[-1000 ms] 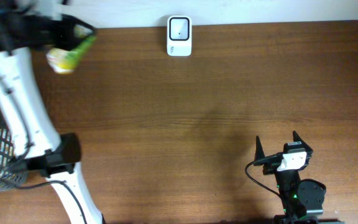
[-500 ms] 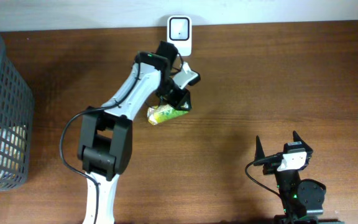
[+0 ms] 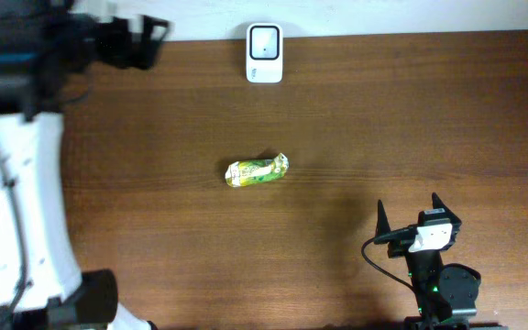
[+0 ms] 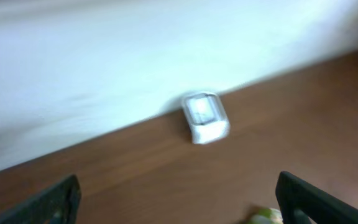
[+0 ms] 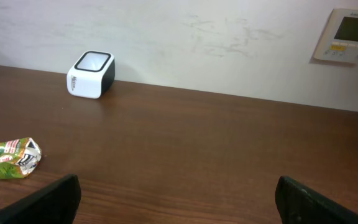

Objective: Scan the item barcode
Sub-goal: 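Reach the left gripper into the basket and grasp a large white-yellow bag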

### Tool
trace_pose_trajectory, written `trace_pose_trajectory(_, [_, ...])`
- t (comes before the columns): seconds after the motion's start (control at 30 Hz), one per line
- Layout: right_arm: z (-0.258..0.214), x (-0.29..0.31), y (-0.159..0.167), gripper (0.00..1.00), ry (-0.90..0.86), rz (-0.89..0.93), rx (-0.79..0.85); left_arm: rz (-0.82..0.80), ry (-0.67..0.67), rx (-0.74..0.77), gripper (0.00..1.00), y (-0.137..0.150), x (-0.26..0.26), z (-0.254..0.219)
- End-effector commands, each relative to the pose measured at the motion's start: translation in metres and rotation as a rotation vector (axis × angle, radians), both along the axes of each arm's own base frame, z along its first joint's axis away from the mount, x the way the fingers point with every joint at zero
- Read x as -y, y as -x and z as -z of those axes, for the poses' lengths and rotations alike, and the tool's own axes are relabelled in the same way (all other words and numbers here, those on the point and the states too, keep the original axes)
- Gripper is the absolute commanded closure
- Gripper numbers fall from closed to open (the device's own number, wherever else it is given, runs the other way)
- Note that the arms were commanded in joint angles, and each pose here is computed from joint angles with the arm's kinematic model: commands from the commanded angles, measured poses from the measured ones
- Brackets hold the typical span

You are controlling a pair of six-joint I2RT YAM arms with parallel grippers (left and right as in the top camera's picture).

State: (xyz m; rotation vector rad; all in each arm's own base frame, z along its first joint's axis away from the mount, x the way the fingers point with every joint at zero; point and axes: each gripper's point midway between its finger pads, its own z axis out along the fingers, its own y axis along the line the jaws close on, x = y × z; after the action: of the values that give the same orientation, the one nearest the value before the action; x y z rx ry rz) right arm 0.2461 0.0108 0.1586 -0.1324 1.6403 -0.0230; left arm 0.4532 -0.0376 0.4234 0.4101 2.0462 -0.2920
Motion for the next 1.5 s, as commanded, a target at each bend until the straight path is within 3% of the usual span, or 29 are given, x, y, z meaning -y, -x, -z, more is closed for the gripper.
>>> trace_pose_trajectory(0.0, [0.003, 0.000, 0.000, 0.01, -0.004, -0.003, -0.005, -0.395, 0.020, -0.086, 0.14, 0.015, -0.116, 0.011])
trace_pose_trajectory(0.07, [0.003, 0.000, 0.000, 0.01, -0.004, -0.003, -0.005, -0.728, 0.096, -0.199, 0.16, 0.044, -0.189, 0.031])
trace_pose_trajectory(0.17, [0.003, 0.000, 0.000, 0.01, -0.005, -0.003, -0.005, -1.223, 0.200, -0.324, 0.16, 0.118, -0.283, 0.057])
trace_pose_trajectory(0.3, [0.003, 0.000, 0.000, 0.01, -0.004, -0.003, -0.005, -1.392, 0.247, -0.443, 0.13, 0.165, -0.329, 0.097])
trace_pose_trajectory(0.53, [0.003, 0.000, 0.000, 0.01, -0.004, -0.003, -0.005, -1.508, 0.310, -0.691, 0.12, 0.211, -0.367, 0.235])
trace_pose_trajectory(0.57, [0.003, 0.000, 0.000, 0.01, -0.004, -0.003, -0.005, -1.356, 0.250, -0.719, 0.10, 0.207, -0.364, 0.278])
trace_pose_trajectory(0.7, [0.003, 0.000, 0.000, 0.01, -0.005, -0.003, -0.005, -1.303, 0.242, -0.726, 0.11, 0.206, -0.358, 0.313])
trace_pose_trajectory(0.83, [0.003, 0.000, 0.000, 0.01, -0.005, -0.003, -0.005, -1.250, 0.184, -0.727, 0.24, 0.207, -0.357, 0.333])
trace_pose_trajectory(1.1, [0.003, 0.000, 0.000, 0.01, -0.005, -0.003, -0.005, -1.238, 0.204, -0.860, 0.21, 0.213, -0.355, 0.385])
trace_pose_trajectory(1.13, [0.003, 0.000, 0.000, 0.01, -0.005, -0.003, -0.005, -1.235, 0.208, -0.876, 0.29, 0.214, -0.353, 0.390])
trace_pose_trajectory(1.17, [0.003, 0.000, 0.000, 0.01, -0.004, -0.003, -0.005, -1.233, 0.211, -0.882, 0.57, 0.214, -0.353, 0.393])
trace_pose_trajectory(1.2, [0.003, 0.000, 0.000, 0.01, -0.005, -0.003, -0.005, -1.234, 0.210, -0.880, 0.76, 0.214, -0.354, 0.393])
trace_pose_trajectory(1.23, [0.003, 0.000, 0.000, 0.01, -0.004, -0.003, -0.005, -1.236, 0.208, -0.871, 0.88, 0.213, -0.355, 0.392])
trace_pose_trajectory(1.33, [0.003, 0.000, 0.000, 0.01, -0.004, -0.003, -0.005, -1.239, 0.204, -0.843, 1.00, 0.207, -0.362, 0.383])
trace_pose_trajectory(1.47, [0.003, 0.000, 0.000, 0.01, -0.005, -0.003, -0.005, -1.228, 0.212, -0.735, 1.00, 0.180, -0.385, 0.318])
